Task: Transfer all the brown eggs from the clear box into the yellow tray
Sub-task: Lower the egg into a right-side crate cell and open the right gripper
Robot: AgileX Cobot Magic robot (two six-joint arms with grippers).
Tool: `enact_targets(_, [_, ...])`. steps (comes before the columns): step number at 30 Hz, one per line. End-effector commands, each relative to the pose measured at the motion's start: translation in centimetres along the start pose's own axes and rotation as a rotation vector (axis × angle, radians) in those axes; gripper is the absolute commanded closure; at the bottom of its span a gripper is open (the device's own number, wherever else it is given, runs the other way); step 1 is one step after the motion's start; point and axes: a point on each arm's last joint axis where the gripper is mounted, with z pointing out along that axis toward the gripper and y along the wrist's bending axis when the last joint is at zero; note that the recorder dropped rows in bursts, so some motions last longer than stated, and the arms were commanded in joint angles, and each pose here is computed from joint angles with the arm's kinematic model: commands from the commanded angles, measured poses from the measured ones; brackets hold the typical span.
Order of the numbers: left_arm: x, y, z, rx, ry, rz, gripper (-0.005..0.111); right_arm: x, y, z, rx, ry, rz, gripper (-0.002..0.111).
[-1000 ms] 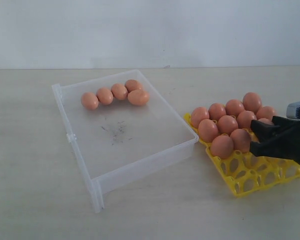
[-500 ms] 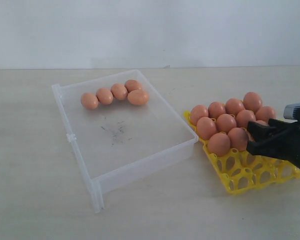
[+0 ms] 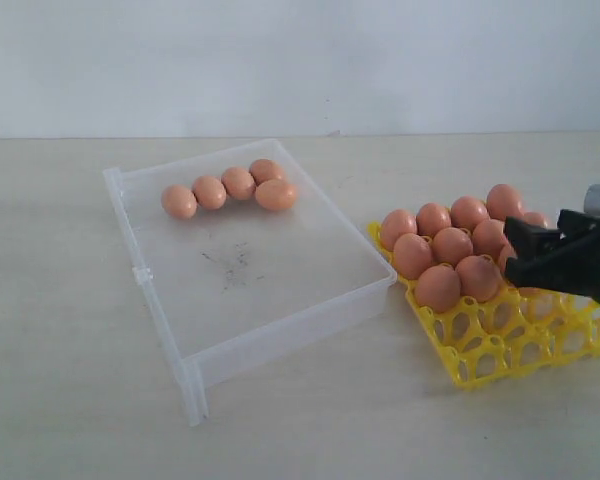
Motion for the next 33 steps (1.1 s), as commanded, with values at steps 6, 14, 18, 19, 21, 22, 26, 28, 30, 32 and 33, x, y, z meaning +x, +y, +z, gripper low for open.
enact_targets(6, [-0.2,0.0,0.0,-0.002,-0.013,0.000,0.103,-1.7,0.8,-2.6,-0.014,0.021,0.033,0.088])
enact_targets(14, [-0.2,0.0,0.0,-0.002,-0.013,0.000,0.103,-0.5,1.1,-2.7,-0.040,0.152,0.175,0.109])
enact_targets(18, [-0.2,0.0,0.0,-0.002,-0.013,0.000,0.103,-0.4,0.9,-2.3,-0.021,0.192,0.196,0.109])
enact_targets(19, [-0.2,0.0,0.0,-0.002,-0.013,0.000,0.103,-0.3,0.7,-2.2,-0.011,0.223,0.208,0.109])
enact_targets(21, [-0.2,0.0,0.0,-0.002,-0.013,0.000,0.103,0.4,0.5,-2.0,0.019,0.308,0.227,0.109])
enact_targets(22, [-0.2,0.0,0.0,-0.002,-0.013,0.000,0.103,0.6,0.4,-2.0,0.028,0.333,0.225,0.109])
enact_targets(26, [-0.2,0.0,0.0,-0.002,-0.013,0.000,0.103,0.8,0.8,-2.1,-0.009,0.366,0.253,0.109])
enact_targets(28, [-0.2,0.0,0.0,-0.002,-0.013,0.000,0.103,1.0,1.2,-2.2,-0.050,0.394,0.279,0.109])
enact_targets(30, [-0.2,0.0,0.0,-0.002,-0.013,0.000,0.103,1.1,1.5,-2.3,-0.079,0.411,0.266,0.109])
enact_targets(32, [-0.2,0.0,0.0,-0.002,-0.013,0.000,0.103,1.3,1.5,-2.4,-0.072,0.427,0.275,0.109])
enact_targets(33, [-0.2,0.0,0.0,-0.002,-0.013,0.000,0.103,1.3,1.4,-2.4,-0.068,0.436,0.273,0.109])
